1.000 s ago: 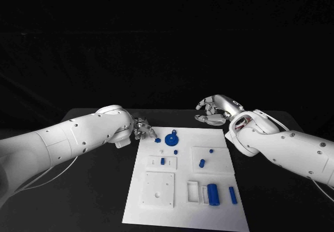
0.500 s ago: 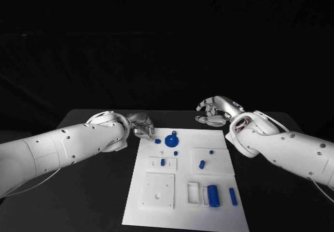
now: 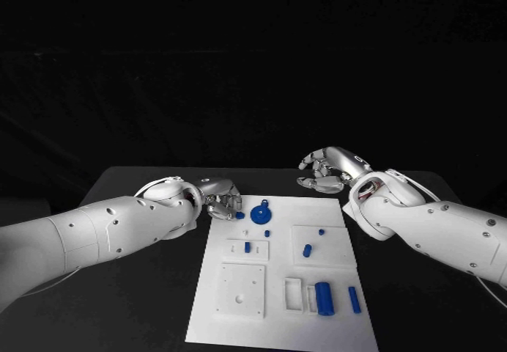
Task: Assemble the parts on the task board
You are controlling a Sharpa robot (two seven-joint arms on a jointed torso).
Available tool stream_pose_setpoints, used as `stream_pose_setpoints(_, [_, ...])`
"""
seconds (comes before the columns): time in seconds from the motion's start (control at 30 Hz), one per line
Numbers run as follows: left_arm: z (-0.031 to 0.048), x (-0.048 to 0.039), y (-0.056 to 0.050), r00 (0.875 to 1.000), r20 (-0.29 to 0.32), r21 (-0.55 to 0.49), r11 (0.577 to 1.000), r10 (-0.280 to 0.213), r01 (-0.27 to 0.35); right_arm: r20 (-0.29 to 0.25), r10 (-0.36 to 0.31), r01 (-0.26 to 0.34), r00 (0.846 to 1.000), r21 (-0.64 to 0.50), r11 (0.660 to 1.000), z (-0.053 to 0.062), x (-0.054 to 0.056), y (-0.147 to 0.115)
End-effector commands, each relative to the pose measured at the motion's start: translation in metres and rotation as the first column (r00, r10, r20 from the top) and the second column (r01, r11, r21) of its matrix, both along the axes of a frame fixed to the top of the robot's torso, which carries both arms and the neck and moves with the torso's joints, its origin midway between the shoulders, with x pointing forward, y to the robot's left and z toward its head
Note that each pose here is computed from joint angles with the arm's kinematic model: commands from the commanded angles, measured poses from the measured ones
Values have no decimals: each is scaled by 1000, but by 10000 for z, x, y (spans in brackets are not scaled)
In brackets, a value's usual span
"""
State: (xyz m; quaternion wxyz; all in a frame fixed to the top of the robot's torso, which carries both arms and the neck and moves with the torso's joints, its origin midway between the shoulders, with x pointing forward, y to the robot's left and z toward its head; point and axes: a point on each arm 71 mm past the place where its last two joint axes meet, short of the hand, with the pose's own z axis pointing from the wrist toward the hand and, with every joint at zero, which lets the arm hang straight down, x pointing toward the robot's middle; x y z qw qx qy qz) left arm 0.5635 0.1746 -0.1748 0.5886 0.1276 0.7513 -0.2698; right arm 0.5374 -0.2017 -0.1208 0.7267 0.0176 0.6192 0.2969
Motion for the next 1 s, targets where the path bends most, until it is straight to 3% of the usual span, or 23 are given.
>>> stream_pose_setpoints(0.03, [-14,-8,-55,999,27,14,999,-42,41,0,15,-15,1000,-13,1000,0,-5,20])
stream_pose_setpoints(0.5, [-51,44,-75,1000,22,20,1000,-7,7,0,18,-18,1000,-13,1000,3,-15,27])
stream_pose_setpoints(1.0, [-97,50,-106,999,-36,57,998,4,-2,-2,20,-20,1000,-14,1000,2,-15,30])
